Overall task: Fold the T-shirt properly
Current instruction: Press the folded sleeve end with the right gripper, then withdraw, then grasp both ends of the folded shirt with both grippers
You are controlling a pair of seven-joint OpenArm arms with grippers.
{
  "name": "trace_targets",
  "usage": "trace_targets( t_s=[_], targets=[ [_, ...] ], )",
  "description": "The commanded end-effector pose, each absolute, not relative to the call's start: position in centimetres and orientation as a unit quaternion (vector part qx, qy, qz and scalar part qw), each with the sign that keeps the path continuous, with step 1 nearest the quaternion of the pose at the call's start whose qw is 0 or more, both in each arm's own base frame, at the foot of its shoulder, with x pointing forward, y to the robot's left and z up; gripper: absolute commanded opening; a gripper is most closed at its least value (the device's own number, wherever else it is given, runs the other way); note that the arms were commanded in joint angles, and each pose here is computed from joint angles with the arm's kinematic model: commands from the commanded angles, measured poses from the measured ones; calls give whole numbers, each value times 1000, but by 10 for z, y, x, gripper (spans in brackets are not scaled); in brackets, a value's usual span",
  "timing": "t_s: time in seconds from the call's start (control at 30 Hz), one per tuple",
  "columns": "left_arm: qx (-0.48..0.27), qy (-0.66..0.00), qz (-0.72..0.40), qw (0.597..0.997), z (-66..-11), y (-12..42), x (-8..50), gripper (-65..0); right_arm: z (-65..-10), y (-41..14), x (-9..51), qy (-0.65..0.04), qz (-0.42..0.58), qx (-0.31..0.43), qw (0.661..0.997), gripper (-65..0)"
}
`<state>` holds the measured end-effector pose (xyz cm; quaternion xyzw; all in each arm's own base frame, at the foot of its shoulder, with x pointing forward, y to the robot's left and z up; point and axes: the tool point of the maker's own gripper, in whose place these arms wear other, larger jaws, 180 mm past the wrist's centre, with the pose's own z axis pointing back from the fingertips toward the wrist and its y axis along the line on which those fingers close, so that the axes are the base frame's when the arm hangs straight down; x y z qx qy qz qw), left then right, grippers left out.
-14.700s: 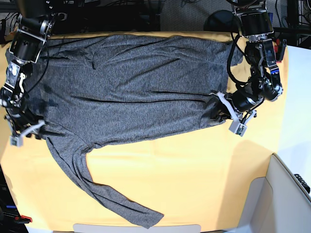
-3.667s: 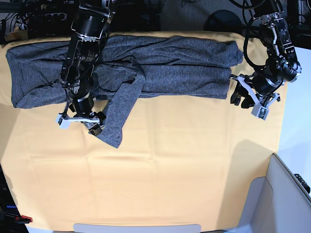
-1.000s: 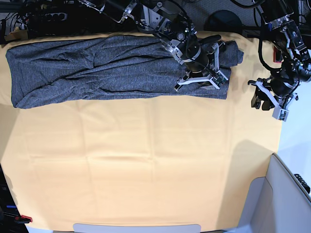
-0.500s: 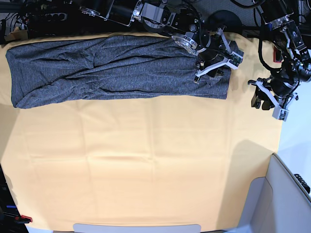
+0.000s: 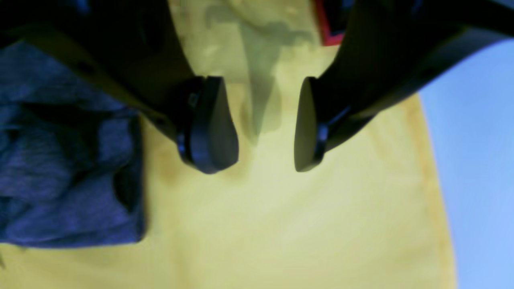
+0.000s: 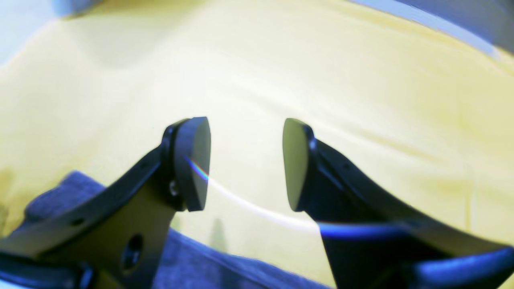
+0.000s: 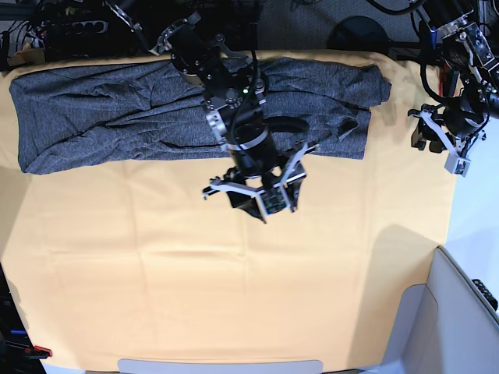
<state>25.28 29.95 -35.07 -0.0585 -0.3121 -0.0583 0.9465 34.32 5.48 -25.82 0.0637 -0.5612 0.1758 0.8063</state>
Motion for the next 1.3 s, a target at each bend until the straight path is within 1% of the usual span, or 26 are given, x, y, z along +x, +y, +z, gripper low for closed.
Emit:
trace_targets(
  t_s=[0.0, 0.1, 0.17, 0.3, 0.4, 0.5, 0.63, 0.87, 1.1, 1.17, 1.27],
  targets=[
    [-57, -315, -52, 946, -343, 308, 253, -368, -238, 48, 350, -587, 154, 66, 792, -359],
    [-104, -298, -31, 948, -353, 303, 244, -364, -244, 5, 357, -585, 113, 33, 803, -359],
    [-137, -304, -19, 943, -356, 297, 245, -364, -250, -18, 358, -581, 102, 11, 807, -359],
    [-199, -282, 19, 938, -381, 288, 237, -364, -259, -72, 355, -571, 60, -34, 818, -359],
    [-224, -265, 41, 937, -395, 285, 231, -364, -269, -122, 350, -556, 3, -75, 828, -359],
    [-246, -266, 36, 931, -396, 274, 233, -364, -274, -166, 343, -544, -44, -111, 831, -359],
    [-275, -265, 15, 924, -394, 254, 237, -364, -278, -205, 333, -532, -84, -144, 830, -359],
    [-319, -264, -7, 910, -391, 225, 241, -364, -283, -235, 320, -518, -110, -172, 831, -359],
    [-341, -258, -20, 904, -391, 210, 240, -362, -286, -240, 317, -514, -114, -176, 832, -359],
    [-345, -256, -23, 903, -392, 206, 240, -349, -286, -240, 317, -513, -115, -176, 832, -359],
    [-350, -252, -29, 902, -392, 201, 239, -302, -286, -240, 317, -513, -115, -175, 833, -359]
  ],
)
